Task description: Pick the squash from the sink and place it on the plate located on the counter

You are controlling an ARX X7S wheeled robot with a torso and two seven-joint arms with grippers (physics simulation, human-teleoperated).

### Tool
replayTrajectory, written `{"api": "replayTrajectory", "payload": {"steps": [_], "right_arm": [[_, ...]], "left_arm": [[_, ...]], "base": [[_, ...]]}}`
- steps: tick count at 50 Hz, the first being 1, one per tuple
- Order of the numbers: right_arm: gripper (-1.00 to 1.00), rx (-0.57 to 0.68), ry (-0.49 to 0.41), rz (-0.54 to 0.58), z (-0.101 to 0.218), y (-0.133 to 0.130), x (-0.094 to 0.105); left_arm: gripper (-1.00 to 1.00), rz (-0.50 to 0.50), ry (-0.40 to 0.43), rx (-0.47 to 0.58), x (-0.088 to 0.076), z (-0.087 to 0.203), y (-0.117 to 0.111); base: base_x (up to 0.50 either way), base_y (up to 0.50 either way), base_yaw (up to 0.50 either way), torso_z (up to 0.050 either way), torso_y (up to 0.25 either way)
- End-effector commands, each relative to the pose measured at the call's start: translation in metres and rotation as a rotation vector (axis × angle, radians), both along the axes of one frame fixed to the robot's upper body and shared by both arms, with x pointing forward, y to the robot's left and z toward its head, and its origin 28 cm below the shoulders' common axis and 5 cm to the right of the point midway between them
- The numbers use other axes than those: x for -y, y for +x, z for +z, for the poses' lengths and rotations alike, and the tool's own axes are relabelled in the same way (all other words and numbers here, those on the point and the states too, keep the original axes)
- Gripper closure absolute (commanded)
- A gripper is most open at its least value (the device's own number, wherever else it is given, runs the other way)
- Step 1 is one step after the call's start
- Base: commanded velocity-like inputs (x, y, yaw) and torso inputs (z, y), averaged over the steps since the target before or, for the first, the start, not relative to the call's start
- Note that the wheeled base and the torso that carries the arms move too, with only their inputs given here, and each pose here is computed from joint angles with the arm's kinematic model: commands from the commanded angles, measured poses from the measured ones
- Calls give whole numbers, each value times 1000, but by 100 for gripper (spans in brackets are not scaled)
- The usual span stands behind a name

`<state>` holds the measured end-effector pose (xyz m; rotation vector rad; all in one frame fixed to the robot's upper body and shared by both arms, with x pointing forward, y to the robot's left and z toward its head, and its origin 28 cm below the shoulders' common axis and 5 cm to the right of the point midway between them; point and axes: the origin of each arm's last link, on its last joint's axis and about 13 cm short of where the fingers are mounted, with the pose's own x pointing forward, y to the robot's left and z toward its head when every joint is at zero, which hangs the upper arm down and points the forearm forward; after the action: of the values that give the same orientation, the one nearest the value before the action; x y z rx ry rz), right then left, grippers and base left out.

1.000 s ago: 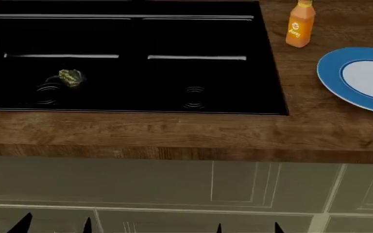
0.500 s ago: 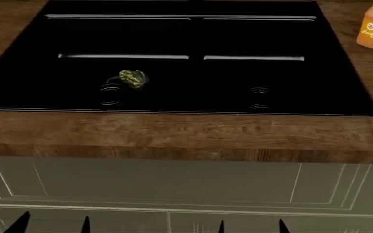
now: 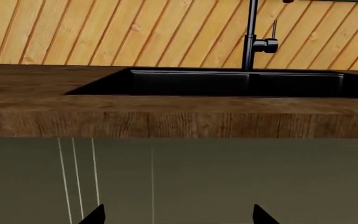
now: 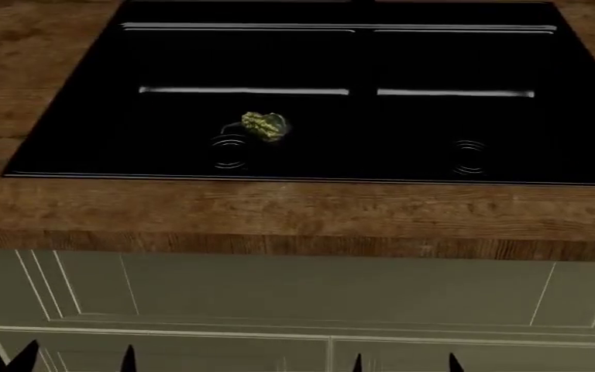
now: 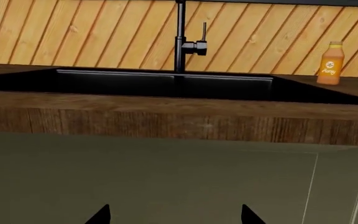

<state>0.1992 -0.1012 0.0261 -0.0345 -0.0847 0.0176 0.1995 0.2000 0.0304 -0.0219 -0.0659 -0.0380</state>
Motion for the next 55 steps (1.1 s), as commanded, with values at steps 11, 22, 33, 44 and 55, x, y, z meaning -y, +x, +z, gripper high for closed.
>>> {"api": "replayTrajectory", "payload": {"steps": [11,22,33,44,55], "right_arm": [[-100,-2,-15,7,26,4,0],[-100,92,-77,58,89,22,0],[-100,142,-79,78,151,38,4],[-100,166,-103,92,192,55,5],[-100,182,-131,102,223,69,7]], "left_arm": [[-100,-16,44,15,3,25,-5],[-100,-36,145,96,0,95,9],[-100,6,205,161,-8,144,20],[-100,-23,267,221,-5,184,32],[-100,-1,294,242,-12,218,45]], "base": [[0,0,0,0,0],[0,0,0,0,0],[0,0,0,0,0],[0,0,0,0,0],[0,0,0,0,0]]}}
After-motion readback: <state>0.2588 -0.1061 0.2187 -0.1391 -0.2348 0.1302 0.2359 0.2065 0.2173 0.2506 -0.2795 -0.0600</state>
